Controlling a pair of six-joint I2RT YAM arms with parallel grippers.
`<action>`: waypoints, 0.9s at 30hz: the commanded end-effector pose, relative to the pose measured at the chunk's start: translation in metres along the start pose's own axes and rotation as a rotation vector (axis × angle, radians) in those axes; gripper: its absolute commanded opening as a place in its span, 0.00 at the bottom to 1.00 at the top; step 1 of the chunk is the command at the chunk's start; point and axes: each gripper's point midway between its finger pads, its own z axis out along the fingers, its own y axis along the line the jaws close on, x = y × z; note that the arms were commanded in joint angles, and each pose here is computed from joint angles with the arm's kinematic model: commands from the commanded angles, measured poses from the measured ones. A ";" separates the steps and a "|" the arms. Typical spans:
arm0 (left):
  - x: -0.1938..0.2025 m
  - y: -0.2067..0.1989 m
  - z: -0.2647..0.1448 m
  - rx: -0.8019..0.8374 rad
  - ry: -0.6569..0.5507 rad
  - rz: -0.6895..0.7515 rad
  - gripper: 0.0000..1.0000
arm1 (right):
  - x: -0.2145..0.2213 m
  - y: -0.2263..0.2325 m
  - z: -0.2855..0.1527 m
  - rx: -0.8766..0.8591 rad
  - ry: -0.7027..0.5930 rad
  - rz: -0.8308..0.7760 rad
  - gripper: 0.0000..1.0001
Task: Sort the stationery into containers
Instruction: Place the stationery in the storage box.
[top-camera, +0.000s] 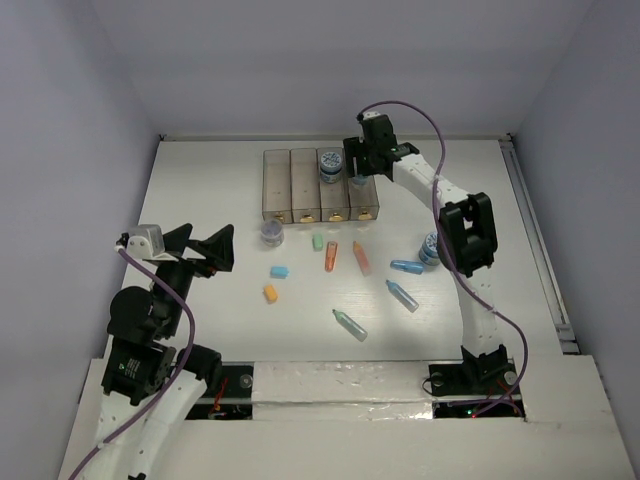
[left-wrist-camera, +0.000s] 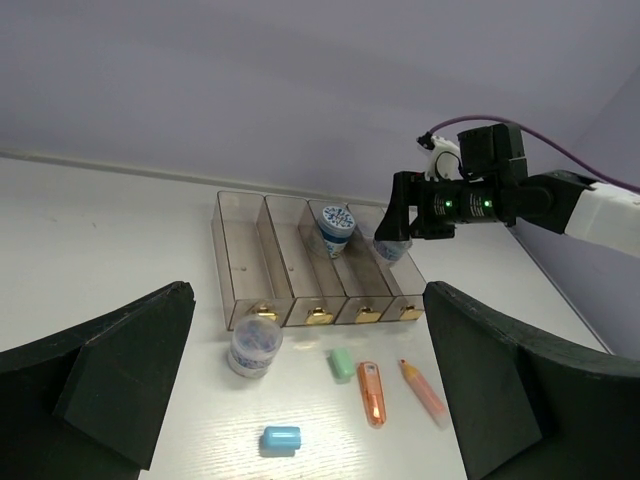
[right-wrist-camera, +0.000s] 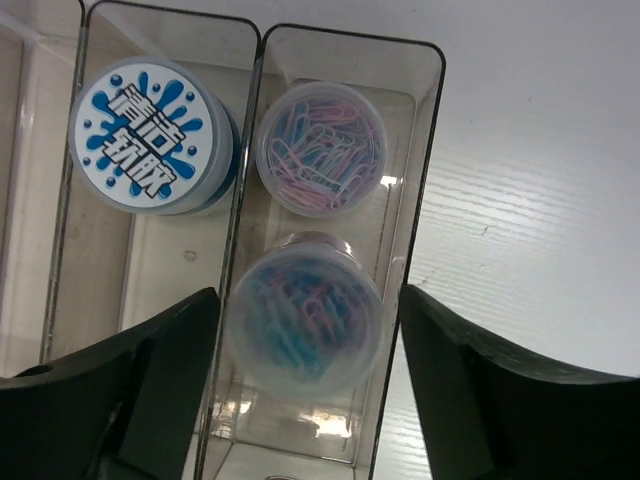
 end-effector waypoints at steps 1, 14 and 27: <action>-0.019 -0.006 0.002 0.016 -0.053 0.004 0.99 | -0.036 0.007 -0.008 -0.007 -0.096 0.000 0.81; -0.019 -0.006 0.001 0.018 -0.056 0.002 0.99 | -0.054 0.065 -0.062 -0.193 -0.189 -0.045 1.00; -0.021 -0.004 0.000 0.010 -0.065 0.001 0.99 | 0.064 0.251 -0.144 -0.516 -0.115 -0.123 1.00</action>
